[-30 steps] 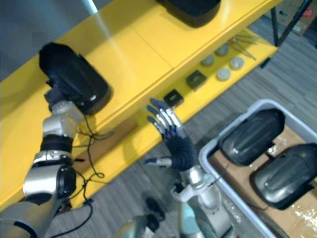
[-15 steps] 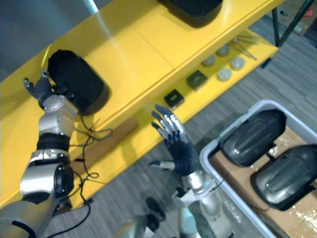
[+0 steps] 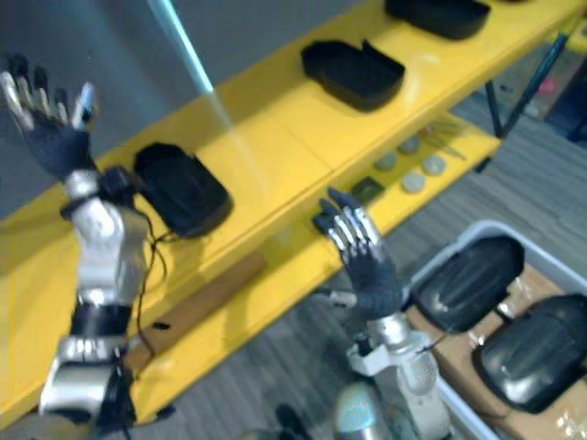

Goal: Walk over and take plastic housings, then place them on the shelf

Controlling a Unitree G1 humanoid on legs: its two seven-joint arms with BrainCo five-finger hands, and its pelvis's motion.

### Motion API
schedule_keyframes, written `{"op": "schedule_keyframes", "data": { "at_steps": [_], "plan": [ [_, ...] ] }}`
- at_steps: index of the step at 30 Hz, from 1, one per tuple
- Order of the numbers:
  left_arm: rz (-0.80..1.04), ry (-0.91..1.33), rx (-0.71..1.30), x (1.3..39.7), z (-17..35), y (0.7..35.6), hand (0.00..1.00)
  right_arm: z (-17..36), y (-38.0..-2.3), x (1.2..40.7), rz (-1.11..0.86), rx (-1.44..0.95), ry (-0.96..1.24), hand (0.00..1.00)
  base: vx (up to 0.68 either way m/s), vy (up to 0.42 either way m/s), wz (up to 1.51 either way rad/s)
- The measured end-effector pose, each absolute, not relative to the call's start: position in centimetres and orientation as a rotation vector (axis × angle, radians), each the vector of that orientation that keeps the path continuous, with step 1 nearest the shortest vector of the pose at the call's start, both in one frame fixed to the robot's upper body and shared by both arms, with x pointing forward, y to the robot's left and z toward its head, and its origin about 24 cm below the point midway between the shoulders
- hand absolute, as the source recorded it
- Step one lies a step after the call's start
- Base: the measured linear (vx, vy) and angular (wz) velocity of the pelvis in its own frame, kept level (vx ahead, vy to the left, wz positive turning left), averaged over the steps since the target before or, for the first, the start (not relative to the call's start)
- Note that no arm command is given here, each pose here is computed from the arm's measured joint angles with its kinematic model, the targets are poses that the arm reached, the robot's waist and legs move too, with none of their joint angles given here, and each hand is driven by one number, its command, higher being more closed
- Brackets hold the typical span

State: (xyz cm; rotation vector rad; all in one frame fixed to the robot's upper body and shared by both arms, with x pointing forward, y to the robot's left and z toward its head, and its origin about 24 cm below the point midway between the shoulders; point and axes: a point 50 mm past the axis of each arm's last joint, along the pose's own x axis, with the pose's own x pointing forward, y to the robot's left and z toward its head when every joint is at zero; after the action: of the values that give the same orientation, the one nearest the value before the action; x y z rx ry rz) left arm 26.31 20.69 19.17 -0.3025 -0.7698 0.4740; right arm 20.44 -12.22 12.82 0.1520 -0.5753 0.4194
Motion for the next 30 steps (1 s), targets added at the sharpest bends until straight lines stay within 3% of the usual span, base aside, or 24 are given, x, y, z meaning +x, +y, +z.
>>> {"op": "schedule_keyframes", "data": {
  "at_steps": [7,11,13,17,20,25,30],
  "plan": [
    [0.561,-0.318,-0.141,20.7,9.3,21.7,0.0,12.7,-12.7,24.8,0.271,0.035,-0.51,1.0,-0.02,-0.023,0.74],
    [0.445,0.09,-0.198,18.2,1.7,21.7,0.0,12.3,-12.6,27.4,0.224,0.017,-0.434,1.0,-0.04,0.003,0.4],
    [0.352,0.187,-0.208,16.9,-0.3,20.8,0.0,11.8,-13.2,28.4,0.189,0.001,-0.395,1.0,-0.02,0.022,0.22],
    [0.151,0.317,-0.231,16.4,-3.3,18.2,0.0,9.9,-15.1,30.7,0.109,-0.045,-0.271,1.0,-0.01,0.044,0.05],
    [0.116,0.43,-0.218,16.2,-5.8,17.7,0.0,10.0,-16.0,31.9,0.097,-0.079,-0.248,1.0,0.0,0.0,0.0],
    [0.145,0.584,-0.18,15.5,-9.0,18.3,0.0,12.7,-18.4,34.2,0.09,-0.082,-0.29,1.0,-0.01,-0.004,-0.04],
    [0.162,0.639,-0.171,15.2,-10.1,18.5,0.0,14.3,-18.5,34.9,0.123,-0.082,-0.329,1.0,0.0,-0.001,-0.01]
  ]
}}
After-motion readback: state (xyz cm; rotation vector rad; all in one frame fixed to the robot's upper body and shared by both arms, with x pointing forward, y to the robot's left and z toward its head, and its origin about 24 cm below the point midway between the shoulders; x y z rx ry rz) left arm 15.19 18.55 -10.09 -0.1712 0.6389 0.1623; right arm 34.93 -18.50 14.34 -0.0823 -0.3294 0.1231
